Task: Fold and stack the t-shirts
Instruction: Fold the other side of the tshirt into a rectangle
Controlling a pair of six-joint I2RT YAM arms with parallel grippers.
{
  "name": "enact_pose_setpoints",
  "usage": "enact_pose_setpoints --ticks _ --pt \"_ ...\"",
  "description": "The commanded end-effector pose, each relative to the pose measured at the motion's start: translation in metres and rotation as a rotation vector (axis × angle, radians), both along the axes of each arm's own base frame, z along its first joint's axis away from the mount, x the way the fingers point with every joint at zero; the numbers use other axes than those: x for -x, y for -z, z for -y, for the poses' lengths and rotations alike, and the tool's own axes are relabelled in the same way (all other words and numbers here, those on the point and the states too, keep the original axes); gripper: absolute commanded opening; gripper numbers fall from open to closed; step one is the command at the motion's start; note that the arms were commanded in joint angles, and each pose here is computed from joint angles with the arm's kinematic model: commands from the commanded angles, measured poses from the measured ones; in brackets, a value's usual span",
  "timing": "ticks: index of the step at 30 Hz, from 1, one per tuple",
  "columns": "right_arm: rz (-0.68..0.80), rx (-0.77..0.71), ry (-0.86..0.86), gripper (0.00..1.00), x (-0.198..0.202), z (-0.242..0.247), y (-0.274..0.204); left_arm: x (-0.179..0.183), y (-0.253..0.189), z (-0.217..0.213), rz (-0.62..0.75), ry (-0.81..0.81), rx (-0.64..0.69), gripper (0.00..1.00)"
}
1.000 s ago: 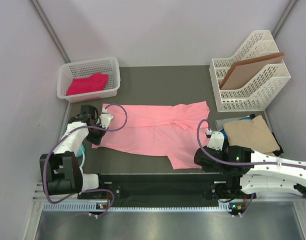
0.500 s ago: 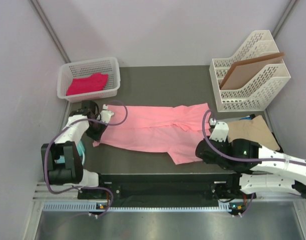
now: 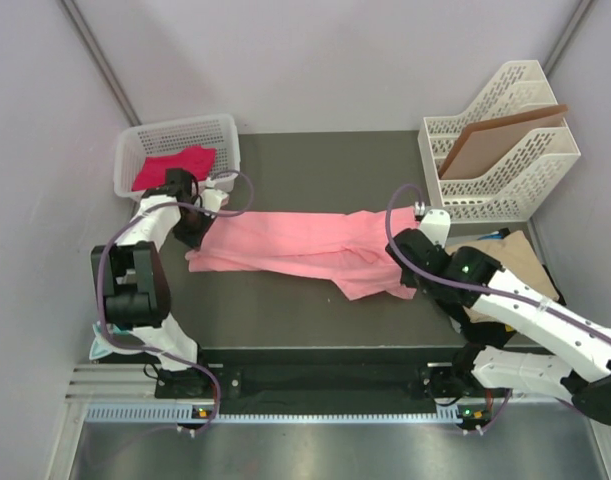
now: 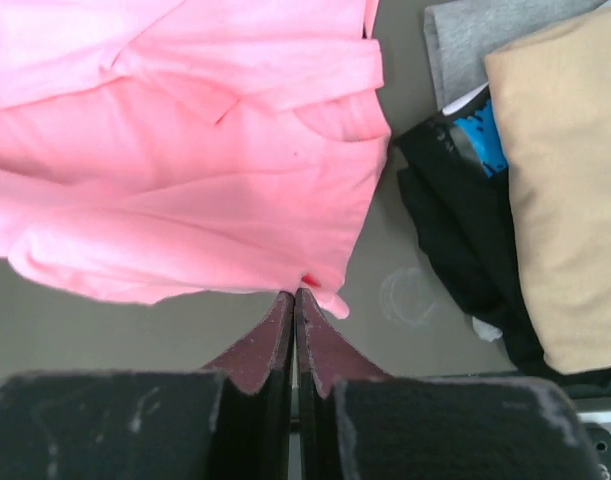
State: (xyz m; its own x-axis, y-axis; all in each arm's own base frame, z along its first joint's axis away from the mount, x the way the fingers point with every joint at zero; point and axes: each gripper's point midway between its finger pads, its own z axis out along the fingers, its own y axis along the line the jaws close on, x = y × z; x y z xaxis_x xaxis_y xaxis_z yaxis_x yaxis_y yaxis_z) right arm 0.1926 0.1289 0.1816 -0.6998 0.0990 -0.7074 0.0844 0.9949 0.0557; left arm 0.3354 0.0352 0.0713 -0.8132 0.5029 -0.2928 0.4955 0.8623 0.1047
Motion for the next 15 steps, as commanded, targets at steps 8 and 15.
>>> enact_pose_setpoints --ticks 8,15 --pt "0.036 0.01 -0.019 0.0 -0.05 -0.009 -0.004 -0.027 0.0 0.011 0.038 0.035 -0.021 0.06" --pt "0.041 0.028 0.007 0.0 -0.061 0.005 -0.007 -0.048 -0.002 0.026 0.059 0.072 -0.053 0.06"
